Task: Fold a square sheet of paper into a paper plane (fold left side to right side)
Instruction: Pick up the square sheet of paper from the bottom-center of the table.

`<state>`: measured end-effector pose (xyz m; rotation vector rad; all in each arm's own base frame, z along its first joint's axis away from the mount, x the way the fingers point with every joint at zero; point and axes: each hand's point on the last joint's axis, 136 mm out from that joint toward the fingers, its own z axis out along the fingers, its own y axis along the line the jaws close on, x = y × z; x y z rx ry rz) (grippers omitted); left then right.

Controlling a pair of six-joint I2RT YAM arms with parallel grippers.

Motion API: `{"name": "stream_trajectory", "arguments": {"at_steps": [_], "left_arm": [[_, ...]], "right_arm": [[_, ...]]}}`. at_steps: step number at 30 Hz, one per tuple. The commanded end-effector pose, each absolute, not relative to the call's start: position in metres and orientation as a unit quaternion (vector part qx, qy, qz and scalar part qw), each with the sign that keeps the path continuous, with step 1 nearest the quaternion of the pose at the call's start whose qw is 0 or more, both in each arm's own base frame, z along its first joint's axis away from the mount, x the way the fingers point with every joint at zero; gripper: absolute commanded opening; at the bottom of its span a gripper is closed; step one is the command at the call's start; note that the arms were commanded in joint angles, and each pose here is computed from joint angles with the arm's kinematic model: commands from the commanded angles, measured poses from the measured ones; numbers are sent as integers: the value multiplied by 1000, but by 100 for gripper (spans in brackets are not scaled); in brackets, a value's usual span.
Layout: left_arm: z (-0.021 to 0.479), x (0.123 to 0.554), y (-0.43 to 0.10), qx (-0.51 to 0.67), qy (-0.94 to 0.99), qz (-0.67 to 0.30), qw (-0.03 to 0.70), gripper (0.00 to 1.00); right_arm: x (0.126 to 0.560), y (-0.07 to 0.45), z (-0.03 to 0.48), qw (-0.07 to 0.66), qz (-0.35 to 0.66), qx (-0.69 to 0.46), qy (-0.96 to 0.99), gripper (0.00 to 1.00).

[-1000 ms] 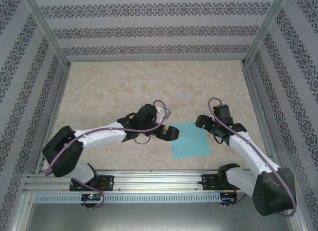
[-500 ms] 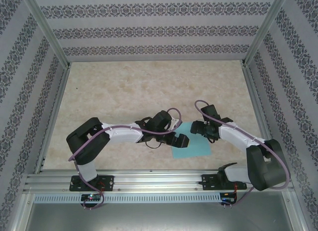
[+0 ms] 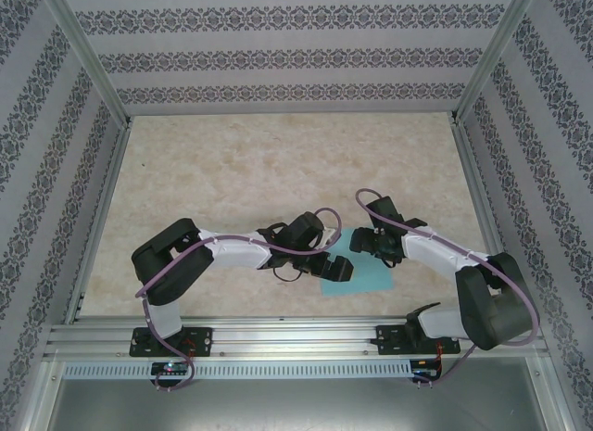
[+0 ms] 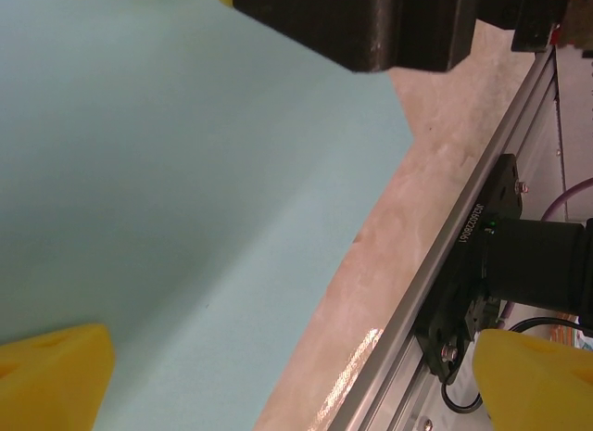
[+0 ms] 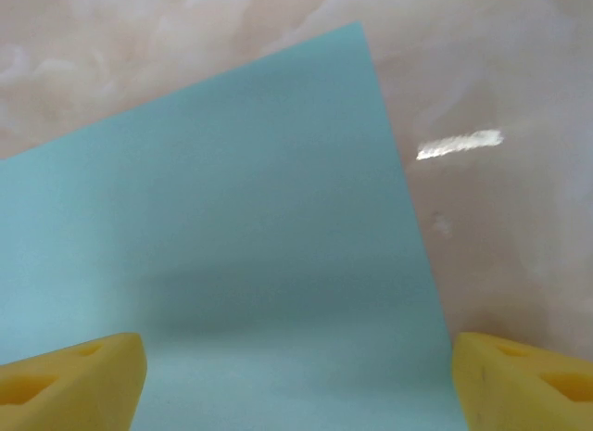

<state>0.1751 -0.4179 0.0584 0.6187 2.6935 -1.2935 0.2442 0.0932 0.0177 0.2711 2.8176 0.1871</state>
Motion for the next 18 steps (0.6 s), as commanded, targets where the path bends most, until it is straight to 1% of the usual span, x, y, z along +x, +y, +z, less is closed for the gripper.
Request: {"name": "stream_trajectory", "arguments": {"at_steps": [1, 8, 18], "left_arm": [[55, 171, -418, 203, 885, -417, 41, 100], [49, 170, -415, 203, 890, -406, 40, 100], [40, 172, -410, 198, 899, -389, 43, 100]], "right_arm": [[240, 113, 20, 131, 96, 92, 982, 86], [236, 136, 24, 123, 125, 74, 982, 86], [231, 137, 19, 108, 126, 74, 983, 86]]}}
